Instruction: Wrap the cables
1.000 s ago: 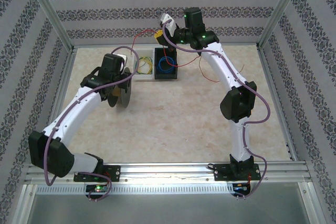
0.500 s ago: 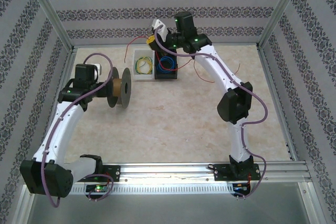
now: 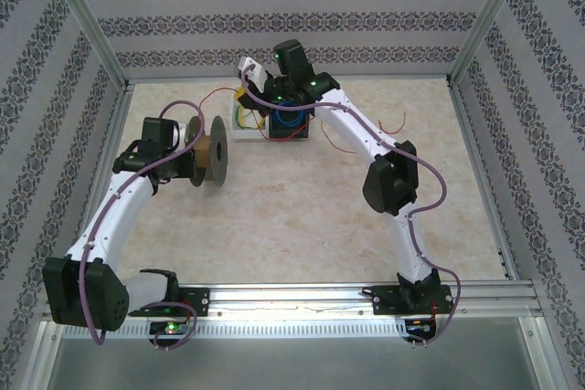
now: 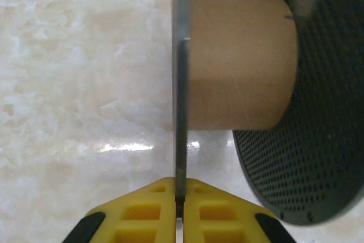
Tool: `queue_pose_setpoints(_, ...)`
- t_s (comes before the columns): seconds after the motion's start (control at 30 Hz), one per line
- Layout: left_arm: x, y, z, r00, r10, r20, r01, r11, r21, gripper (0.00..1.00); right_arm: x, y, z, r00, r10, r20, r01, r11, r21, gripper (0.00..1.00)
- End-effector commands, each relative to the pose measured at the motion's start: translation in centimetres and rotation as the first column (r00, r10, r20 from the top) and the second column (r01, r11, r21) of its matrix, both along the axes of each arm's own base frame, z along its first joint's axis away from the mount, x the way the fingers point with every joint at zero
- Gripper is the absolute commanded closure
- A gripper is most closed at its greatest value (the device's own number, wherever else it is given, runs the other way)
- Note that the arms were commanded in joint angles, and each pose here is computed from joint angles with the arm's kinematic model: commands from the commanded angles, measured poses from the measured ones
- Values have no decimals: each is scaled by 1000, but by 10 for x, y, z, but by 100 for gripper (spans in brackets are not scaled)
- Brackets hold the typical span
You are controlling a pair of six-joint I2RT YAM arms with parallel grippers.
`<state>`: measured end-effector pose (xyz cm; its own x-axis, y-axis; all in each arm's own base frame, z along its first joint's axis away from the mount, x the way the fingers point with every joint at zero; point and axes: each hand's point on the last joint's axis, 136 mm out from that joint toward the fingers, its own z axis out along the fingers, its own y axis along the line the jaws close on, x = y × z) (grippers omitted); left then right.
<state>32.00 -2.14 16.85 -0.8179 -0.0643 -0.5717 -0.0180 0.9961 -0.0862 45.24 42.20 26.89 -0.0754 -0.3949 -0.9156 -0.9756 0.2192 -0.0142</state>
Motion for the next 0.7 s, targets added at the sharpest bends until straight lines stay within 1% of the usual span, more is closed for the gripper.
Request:
queue_pose_setpoints(0.0,9,0,3,1000,-8,19,8,1000,-1,96,6,5,-11,999,-33,-22,32,999,-15,100)
queue_pose_setpoints(0.37,21,1,17,998,-28,53,27,999,22,96,11,21,-51,995,-63,-77,58,996,-68,100)
queue_pose_setpoints(0.67,28,1,27,996,-56,69,53,998,45,94,12,25,-75,994,-81,-68,72,989,-132,100)
